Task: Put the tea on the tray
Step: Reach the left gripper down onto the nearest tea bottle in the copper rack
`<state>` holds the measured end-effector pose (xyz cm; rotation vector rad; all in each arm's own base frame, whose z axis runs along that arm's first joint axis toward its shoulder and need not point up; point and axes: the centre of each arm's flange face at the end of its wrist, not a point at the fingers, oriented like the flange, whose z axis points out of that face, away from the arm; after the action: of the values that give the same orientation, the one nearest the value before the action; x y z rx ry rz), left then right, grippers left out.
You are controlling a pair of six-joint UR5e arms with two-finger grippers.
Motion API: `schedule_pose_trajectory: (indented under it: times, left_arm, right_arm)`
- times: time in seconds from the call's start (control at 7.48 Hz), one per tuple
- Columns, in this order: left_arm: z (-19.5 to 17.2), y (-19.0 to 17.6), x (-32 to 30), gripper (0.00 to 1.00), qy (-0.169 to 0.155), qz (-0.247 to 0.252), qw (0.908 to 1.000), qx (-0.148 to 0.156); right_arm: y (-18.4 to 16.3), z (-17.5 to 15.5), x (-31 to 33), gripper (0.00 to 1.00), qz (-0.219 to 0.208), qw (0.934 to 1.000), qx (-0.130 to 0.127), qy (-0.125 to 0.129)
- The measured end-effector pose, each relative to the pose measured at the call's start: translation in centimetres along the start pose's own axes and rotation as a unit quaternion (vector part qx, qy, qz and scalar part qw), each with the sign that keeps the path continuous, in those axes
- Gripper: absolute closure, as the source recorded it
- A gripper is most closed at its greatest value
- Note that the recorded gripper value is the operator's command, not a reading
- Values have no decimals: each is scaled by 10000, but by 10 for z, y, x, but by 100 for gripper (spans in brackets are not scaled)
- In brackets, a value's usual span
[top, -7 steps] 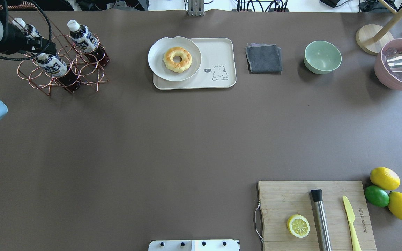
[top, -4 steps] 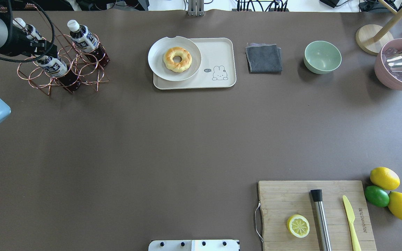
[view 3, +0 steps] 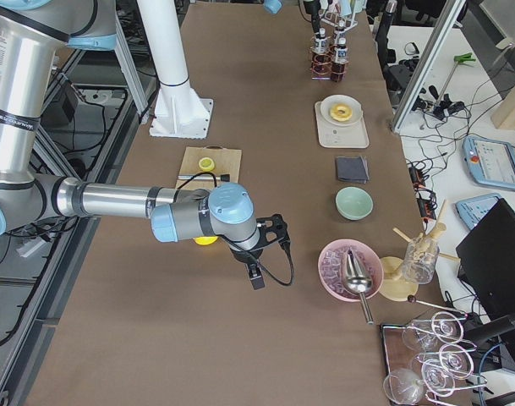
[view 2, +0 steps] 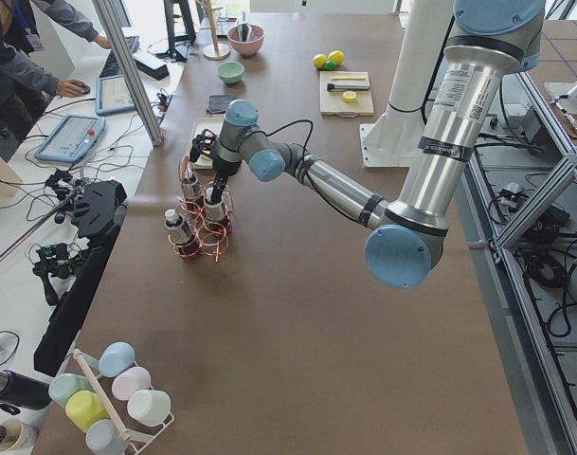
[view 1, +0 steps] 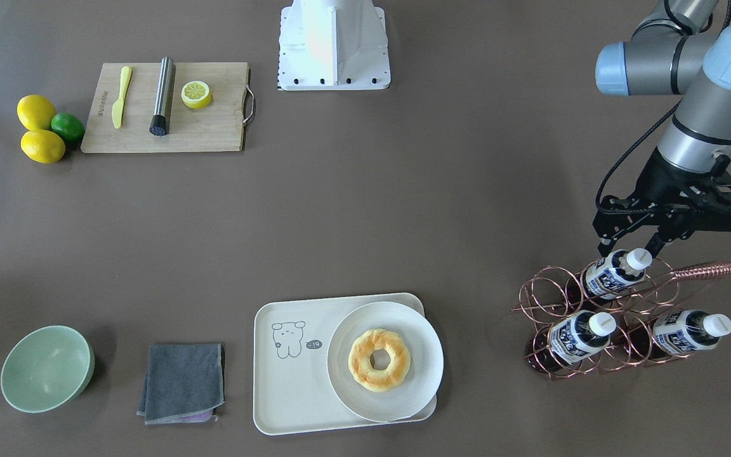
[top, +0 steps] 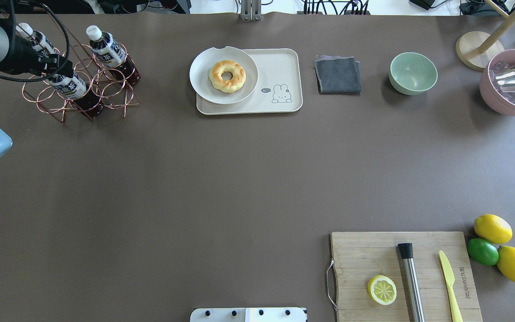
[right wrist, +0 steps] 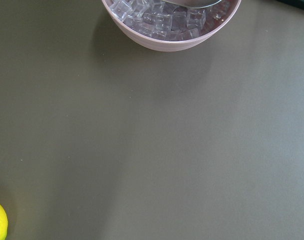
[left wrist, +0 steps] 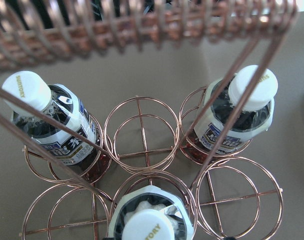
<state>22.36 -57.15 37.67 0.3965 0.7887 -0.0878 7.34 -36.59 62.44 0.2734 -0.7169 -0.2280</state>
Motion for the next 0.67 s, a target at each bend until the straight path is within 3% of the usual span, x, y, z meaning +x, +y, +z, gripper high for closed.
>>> schedule_pose_trajectory:
  times: [0.4, 0.67]
  left_arm:
    - [-2, -1, -4, 24, 45, -11, 10000, -47]
    - [-3, -4, -9, 33, 29, -23, 10000, -44]
  right_arm:
    - [0, 0, 0, 0, 0, 10000, 3, 1]
    - [0, 0, 0, 0, 0, 10000, 1, 2]
